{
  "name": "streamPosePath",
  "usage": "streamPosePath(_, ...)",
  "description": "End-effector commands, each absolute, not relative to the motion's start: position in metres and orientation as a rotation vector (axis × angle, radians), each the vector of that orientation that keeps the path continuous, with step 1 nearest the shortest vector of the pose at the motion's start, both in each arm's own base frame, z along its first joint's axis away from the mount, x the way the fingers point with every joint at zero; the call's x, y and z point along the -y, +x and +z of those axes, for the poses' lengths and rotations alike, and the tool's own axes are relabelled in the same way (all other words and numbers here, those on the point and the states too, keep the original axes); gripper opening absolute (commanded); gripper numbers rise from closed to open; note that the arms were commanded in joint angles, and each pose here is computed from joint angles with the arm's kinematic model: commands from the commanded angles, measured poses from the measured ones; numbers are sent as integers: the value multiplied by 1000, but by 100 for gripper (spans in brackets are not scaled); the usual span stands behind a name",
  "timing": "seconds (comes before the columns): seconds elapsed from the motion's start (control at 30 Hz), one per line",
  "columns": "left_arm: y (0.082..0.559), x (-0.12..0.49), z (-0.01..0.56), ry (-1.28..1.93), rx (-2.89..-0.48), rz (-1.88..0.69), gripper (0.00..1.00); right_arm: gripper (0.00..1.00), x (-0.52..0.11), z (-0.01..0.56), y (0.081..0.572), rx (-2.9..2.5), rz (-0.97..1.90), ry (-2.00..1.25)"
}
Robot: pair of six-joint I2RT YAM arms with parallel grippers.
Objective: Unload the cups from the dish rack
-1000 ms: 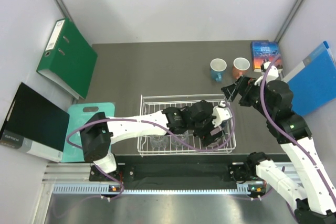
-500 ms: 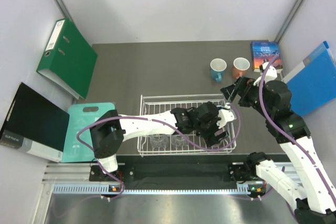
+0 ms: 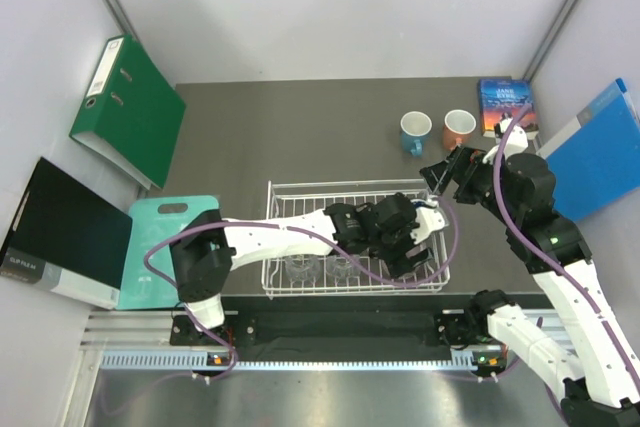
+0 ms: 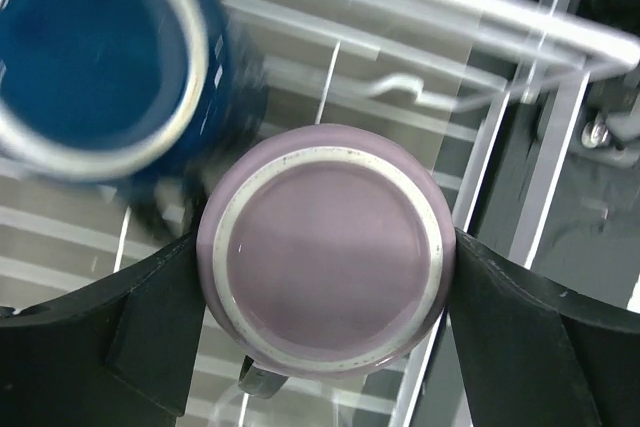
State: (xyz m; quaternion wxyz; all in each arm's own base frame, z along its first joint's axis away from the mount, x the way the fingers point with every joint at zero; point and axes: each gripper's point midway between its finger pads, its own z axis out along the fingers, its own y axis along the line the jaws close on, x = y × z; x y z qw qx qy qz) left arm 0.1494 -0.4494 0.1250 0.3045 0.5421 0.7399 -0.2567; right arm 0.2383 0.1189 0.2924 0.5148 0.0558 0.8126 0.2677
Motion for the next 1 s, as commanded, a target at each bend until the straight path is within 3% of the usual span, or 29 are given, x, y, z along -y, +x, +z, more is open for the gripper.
streamPosePath(0.0, 154, 435, 201, 1320, -1853, -695, 0, 91, -123, 312, 238, -1888, 673, 109)
streamPosePath(0.27, 167, 412, 305, 1107, -1693, -705, 0, 91, -117, 311, 245, -1875, 641, 156)
streamPosePath(0.4, 170, 407, 340, 947, -1659, -826, 0, 90, -120, 319, 249, -1835, 688, 203)
streamPosePath(0.57, 194, 378, 398, 548, -1540, -1269, 0, 87, -121, 333, 248, -1757, 748, 255)
streamPosePath(0.63, 214, 353, 396, 372, -1548, -1372, 0, 87, -125, 341, 248, -1732, 783, 244)
streamPosePath(0.83, 230, 313, 416, 203, -1373, -1684, 0, 90, -153, 361, 236, -1684, 962, 111)
streamPosePath(0.97, 228, 307, 416, 180, -1300, -1860, 0, 87, -170, 362, 231, -1690, 1062, 41)
